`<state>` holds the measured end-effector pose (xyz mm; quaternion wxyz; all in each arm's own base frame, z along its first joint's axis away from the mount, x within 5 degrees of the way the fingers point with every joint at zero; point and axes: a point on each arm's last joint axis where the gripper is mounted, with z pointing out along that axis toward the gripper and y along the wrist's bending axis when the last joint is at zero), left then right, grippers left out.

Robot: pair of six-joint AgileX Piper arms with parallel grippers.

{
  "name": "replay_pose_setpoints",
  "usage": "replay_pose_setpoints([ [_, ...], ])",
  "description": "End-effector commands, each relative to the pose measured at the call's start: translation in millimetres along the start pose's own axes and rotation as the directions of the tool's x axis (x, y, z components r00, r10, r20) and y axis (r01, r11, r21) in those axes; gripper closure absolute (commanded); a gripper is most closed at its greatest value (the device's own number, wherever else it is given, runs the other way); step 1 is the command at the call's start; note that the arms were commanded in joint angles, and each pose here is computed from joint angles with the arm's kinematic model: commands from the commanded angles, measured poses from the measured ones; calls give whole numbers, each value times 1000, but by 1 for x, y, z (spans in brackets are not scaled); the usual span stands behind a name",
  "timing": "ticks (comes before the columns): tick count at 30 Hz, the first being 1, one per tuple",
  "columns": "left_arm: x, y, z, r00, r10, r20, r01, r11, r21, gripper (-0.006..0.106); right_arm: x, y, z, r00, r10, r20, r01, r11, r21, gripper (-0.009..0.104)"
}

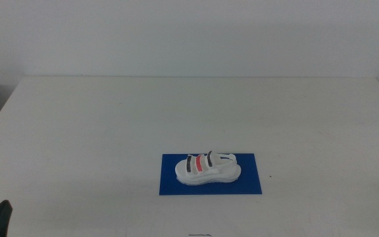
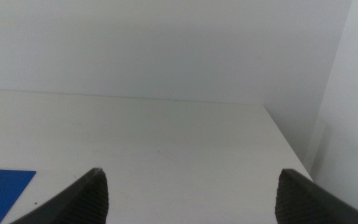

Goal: Use one arm to grab the shoe from the table and place it on the mat.

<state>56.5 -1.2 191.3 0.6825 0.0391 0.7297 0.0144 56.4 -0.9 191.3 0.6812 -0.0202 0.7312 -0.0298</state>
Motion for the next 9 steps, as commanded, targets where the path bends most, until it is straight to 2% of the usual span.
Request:
replay_pose_setpoints([
  [1, -9, 0, -2, 995, -17, 98, 18, 1000, -8, 7, -14, -1, -3, 993, -15, 114, 14, 1000, 9, 1],
  [9, -9, 2, -2, 995, -17, 97, 20, 999, -32, 7, -14, -1, -3, 993, -15, 114, 14, 1000, 9, 1],
])
